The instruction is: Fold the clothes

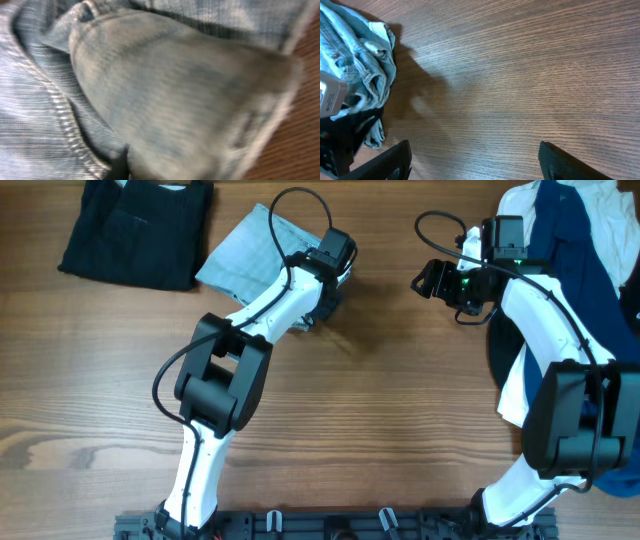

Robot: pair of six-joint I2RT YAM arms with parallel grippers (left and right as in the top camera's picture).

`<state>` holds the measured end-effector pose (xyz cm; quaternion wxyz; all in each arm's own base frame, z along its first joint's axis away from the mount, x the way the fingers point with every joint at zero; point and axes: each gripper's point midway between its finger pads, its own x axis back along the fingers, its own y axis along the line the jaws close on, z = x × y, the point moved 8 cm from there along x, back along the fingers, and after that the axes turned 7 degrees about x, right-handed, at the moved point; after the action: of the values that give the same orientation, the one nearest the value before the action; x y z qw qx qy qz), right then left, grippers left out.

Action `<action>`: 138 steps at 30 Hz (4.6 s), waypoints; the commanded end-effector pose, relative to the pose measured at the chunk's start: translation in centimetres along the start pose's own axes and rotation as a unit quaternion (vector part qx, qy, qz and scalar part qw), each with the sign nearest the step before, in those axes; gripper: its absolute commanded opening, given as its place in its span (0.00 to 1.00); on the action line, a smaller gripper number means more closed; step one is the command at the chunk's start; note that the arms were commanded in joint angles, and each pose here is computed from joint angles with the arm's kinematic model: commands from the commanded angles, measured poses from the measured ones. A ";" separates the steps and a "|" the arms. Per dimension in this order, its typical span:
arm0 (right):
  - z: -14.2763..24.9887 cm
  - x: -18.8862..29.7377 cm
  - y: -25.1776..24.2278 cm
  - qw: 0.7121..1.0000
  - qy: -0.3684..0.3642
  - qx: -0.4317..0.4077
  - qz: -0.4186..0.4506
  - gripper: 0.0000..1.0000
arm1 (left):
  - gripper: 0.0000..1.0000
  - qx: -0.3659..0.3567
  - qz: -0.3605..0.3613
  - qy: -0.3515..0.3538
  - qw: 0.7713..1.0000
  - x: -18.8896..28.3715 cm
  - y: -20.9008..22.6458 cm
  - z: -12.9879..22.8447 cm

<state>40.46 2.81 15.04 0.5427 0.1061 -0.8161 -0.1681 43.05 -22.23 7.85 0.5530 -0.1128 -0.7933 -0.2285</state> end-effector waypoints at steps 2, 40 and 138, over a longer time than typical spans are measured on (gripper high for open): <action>0.4 -0.7 -0.5 1.000 0.010 0.004 0.007 0.82 | 0.04 0.006 0.031 0.048 0.998 -3.3 -1.7 2.0; 1.0 -0.7 -0.6 1.000 0.027 -0.003 0.010 0.82 | 0.04 0.281 -0.254 -0.169 0.910 4.9 35.8 2.1; 20.8 12.0 -0.7 0.824 -0.533 0.191 0.040 1.00 | 1.00 0.316 0.002 -0.326 0.891 23.9 30.0 1.4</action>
<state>16.68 1.14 17.49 0.0034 0.0652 -0.9978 -0.0100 46.05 2.16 37.01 0.2697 -0.0231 -0.9573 0.1019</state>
